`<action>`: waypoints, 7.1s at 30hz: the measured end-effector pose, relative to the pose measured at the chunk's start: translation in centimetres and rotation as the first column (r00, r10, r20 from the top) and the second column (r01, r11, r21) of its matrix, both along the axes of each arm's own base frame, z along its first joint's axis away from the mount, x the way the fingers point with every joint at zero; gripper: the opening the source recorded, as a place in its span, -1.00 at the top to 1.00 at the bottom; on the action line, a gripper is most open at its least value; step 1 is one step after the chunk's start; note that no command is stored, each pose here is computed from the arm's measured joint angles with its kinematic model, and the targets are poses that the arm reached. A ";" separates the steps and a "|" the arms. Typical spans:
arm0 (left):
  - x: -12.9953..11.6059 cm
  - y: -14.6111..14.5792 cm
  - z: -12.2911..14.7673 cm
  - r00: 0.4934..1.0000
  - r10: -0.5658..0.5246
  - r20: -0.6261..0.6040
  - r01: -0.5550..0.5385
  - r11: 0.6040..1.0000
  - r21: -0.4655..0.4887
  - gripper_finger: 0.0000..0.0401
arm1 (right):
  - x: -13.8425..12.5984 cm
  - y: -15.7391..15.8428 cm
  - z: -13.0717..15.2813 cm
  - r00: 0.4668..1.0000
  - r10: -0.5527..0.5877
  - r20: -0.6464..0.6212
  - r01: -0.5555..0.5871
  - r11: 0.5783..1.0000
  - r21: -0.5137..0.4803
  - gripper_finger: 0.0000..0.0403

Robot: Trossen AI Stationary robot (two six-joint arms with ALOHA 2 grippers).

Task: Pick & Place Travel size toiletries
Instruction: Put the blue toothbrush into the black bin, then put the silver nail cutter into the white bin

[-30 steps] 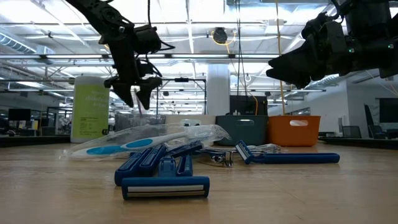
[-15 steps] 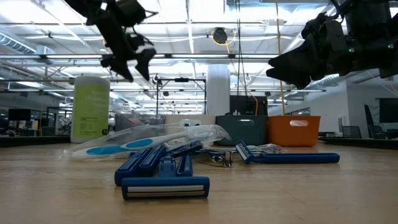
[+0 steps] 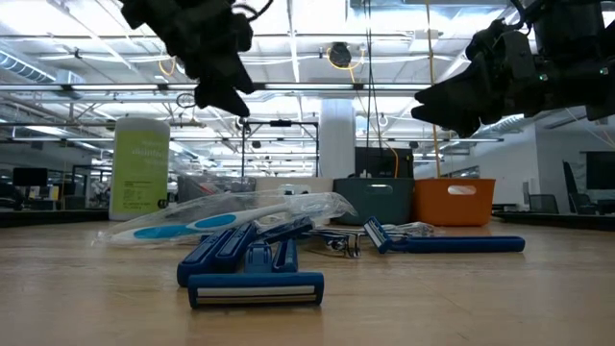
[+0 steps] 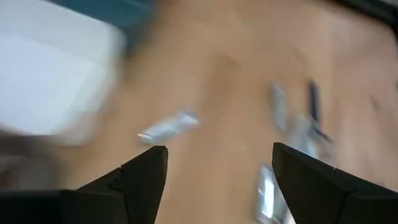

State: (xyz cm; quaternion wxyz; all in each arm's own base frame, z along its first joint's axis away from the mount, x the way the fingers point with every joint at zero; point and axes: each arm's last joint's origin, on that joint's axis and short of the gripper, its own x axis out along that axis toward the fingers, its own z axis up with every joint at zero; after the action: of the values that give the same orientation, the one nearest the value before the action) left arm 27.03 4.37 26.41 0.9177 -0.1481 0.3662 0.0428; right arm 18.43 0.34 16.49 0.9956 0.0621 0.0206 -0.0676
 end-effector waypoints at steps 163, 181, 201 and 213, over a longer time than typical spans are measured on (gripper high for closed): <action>-3.7 4.0 -3.8 0.803 0.267 0.533 -0.343 0.938 0.046 -0.34 | 14.9 0.3 -2.7 0.839 -0.138 -0.526 0.082 0.988 -0.129 -0.04; -3.2 2.5 -3.8 0.824 0.210 0.527 -0.280 0.958 0.056 -0.34 | 18.5 -4.5 -7.2 0.753 -0.116 -0.648 0.125 0.992 -0.033 0.03; -3.2 2.4 -4.2 0.834 0.238 0.498 -0.284 0.959 0.017 -0.34 | 17.9 -2.0 -5.1 0.746 0.039 -0.665 -0.102 0.993 -0.057 0.95; -2.7 0.7 -3.7 0.843 0.080 0.533 -0.190 0.969 0.155 -0.34 | 9.3 -0.7 2.7 0.914 -0.147 -0.379 0.050 0.966 -0.255 0.95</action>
State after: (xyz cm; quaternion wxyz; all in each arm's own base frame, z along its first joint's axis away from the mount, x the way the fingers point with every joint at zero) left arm 24.31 5.09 22.66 0.9873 -0.0858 0.0856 0.1027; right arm 27.70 -0.39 19.18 0.9663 -0.0727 0.2092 -0.1311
